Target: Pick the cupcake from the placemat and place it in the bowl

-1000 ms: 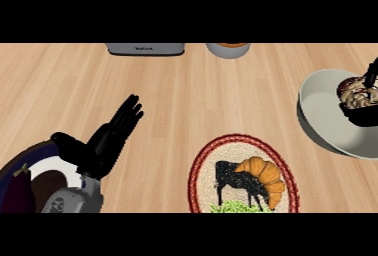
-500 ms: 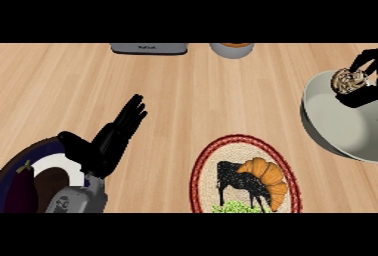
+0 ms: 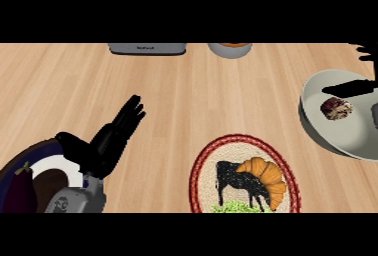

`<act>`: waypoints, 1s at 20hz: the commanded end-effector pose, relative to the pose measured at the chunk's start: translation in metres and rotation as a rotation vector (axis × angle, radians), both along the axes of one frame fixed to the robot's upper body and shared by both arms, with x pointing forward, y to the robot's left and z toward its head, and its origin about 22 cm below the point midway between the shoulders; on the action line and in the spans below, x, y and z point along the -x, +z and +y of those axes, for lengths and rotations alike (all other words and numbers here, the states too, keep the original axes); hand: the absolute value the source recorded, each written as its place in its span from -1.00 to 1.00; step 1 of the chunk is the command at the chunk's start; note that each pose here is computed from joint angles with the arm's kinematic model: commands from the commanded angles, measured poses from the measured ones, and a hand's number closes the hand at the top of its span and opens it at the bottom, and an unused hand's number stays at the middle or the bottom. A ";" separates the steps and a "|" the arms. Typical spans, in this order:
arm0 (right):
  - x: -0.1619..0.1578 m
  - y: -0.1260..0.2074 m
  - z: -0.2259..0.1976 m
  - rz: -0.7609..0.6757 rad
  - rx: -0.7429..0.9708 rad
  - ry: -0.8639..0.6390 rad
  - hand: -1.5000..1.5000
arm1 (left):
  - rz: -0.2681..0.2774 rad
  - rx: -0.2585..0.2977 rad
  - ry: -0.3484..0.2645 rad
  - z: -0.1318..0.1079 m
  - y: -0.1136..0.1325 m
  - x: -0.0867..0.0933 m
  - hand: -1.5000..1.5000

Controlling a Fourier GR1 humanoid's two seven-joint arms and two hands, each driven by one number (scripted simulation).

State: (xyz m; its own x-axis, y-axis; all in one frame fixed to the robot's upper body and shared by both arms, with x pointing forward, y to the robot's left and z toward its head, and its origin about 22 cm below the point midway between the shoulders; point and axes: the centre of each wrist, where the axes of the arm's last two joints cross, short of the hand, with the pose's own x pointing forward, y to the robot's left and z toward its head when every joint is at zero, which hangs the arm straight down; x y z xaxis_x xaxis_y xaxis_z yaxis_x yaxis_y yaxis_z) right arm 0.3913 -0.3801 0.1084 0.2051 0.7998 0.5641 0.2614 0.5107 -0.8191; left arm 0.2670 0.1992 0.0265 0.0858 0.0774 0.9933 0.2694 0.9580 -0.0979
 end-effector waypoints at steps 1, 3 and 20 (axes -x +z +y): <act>-0.002 0.005 0.006 -0.277 -0.256 -0.011 -1.00 | 0.016 -0.005 0.026 0.002 -0.001 0.003 0.00; 0.006 0.013 -0.006 -0.409 -0.330 0.053 -1.00 | 0.016 0.002 0.031 -0.002 -0.002 -0.003 0.00; 0.235 -0.021 -0.058 -0.655 -0.535 0.327 -1.00 | 0.036 0.005 0.135 0.031 -0.012 0.021 0.00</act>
